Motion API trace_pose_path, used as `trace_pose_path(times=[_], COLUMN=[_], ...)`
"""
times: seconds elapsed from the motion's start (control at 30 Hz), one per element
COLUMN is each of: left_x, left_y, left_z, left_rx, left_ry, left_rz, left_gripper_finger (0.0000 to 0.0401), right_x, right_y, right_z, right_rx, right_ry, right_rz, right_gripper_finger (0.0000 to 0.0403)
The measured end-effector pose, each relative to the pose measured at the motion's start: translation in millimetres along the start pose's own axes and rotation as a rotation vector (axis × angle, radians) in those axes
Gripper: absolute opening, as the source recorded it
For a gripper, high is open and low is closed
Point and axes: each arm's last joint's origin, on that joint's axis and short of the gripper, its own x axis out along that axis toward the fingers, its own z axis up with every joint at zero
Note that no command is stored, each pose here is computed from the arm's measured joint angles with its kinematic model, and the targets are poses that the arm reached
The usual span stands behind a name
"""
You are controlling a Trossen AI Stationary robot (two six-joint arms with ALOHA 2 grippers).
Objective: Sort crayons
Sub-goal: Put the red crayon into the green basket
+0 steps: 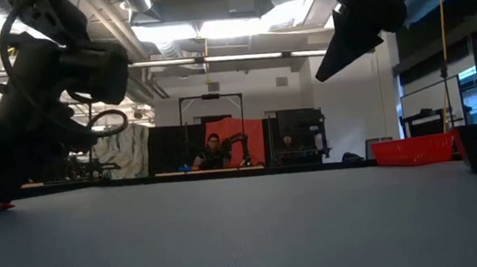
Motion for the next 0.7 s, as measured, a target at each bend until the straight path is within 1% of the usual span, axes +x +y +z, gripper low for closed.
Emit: trace_pose_path(times=[0.13, 0.27, 0.4, 0.47, 0.57, 0.7], left_x=[1.4, -3.1, -6.4, -7.7, -11.4, -26.6], left_y=[0.0, -0.5, -1.5, -1.1, -1.7, -2.6], left_z=[1.6, 5.7, 8.2, 9.0, 11.9, 20.6], left_rx=[0.029, 0.032, 0.081, 0.083, 0.091, 0.1], left_ry=[0.011, -0.002, -0.012, -0.015, -0.028, -0.079], left_rz=[0.006, 0.009, 0.006, 0.006, 0.014, 0.091], left_gripper_finger=[0.0091, 0.005, 0.0011, 0.0005, 0.0008, 0.0007], right_x=[-0.1, -0.1, -0.1, -0.1, -0.1, -0.2], right_y=[-0.1, -0.1, -0.1, 0.0, 0.1, 0.0], right_z=[0.0, 0.0, 0.0, 0.1, 0.6, 0.6], right_rx=[0.0, 0.0, -0.009, -0.025, -0.027, -0.017], right_ry=[0.0, 0.0, 0.0, -0.001, -0.005, -0.005], right_rz=[0.0, 0.0, 0.0, 0.0, 0.002, 0.001], right_gripper_finger=[0.0167, 0.0167, 0.0167, 0.0167, 0.0167, 0.0168])
